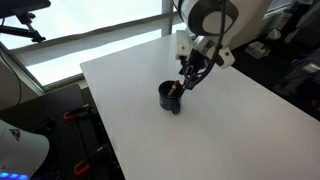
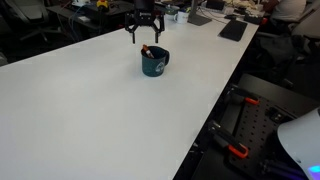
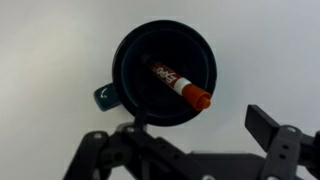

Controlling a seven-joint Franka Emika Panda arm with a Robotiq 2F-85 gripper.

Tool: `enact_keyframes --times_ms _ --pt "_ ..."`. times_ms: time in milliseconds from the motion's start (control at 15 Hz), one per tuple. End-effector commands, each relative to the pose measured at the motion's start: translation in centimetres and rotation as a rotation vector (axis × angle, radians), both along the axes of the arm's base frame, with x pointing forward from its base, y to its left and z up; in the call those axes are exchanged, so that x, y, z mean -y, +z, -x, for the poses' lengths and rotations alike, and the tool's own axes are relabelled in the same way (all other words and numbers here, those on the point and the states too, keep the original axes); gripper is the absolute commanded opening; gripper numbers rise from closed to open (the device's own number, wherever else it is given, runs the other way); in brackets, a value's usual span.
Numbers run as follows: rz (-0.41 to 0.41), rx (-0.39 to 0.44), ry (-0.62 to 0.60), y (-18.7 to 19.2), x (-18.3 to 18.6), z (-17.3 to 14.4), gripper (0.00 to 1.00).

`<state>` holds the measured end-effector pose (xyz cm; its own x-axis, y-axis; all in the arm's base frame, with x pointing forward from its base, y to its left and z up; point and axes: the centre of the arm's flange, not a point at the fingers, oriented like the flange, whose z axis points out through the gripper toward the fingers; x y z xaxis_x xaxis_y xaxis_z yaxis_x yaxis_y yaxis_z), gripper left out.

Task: Remove the marker from the mug cup

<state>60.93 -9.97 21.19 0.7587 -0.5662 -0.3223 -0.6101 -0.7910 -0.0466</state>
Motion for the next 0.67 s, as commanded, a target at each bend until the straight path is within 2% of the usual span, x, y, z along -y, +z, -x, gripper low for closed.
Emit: enact_keyframes --times_ms 0,600 --pt "-0.006 -0.002 0.029 1.2 -1.1 -0.3 1.0" --pt "-0.028 -0.03 0.03 0.1 -1.5 -0.1 1.0"
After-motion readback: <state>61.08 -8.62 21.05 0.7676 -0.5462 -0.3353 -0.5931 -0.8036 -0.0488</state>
